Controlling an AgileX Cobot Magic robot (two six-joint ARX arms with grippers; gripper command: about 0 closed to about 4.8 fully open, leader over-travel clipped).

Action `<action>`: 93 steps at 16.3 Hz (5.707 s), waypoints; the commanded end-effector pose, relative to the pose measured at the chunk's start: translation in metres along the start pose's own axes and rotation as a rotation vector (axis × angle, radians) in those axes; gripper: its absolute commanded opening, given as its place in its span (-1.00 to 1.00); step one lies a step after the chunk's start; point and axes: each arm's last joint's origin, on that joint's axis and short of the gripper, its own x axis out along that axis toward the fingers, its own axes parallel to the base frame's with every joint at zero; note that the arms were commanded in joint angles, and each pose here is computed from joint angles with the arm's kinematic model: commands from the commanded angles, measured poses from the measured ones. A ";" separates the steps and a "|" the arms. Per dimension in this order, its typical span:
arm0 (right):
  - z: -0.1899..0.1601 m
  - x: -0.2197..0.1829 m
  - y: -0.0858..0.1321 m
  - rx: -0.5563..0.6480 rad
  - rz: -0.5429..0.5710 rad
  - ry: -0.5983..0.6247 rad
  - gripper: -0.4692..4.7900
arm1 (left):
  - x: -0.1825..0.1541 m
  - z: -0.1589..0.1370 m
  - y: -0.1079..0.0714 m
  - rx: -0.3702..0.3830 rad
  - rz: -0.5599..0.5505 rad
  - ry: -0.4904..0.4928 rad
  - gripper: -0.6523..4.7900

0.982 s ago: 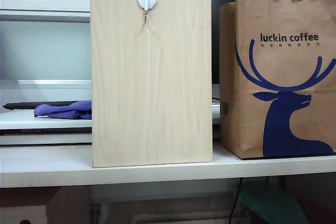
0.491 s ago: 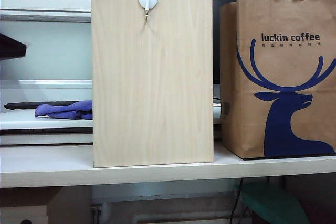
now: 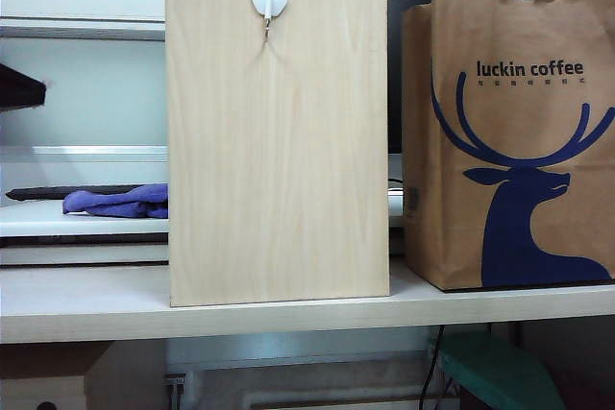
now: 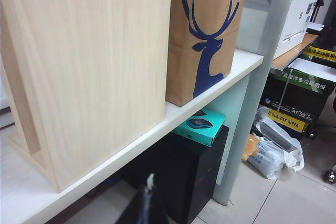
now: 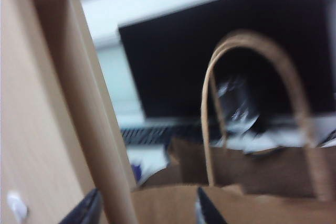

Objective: Pick up the paper bag and hang it on the hook.

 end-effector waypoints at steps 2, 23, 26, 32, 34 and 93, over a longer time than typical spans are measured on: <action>0.008 0.041 -0.019 -0.001 0.021 0.020 0.21 | 0.000 0.001 0.000 0.005 0.002 -0.008 -0.78; 0.011 0.062 0.001 -0.035 -0.074 0.116 -0.84 | 0.000 0.001 0.000 0.005 0.001 -0.008 -0.78; 0.025 0.021 0.024 0.010 -0.019 0.228 -0.84 | 0.000 0.001 0.000 0.005 0.002 -0.007 -0.78; 0.015 0.000 0.091 0.071 0.208 0.356 -0.84 | -0.003 0.002 0.017 -0.003 0.162 -0.018 -0.78; 0.002 0.009 0.113 0.062 0.252 0.401 -0.84 | -0.004 0.002 0.021 -0.005 0.210 -0.021 -0.78; -0.133 0.114 0.172 0.071 0.190 0.488 -0.84 | -0.005 0.002 0.024 -0.007 0.246 -0.022 -0.78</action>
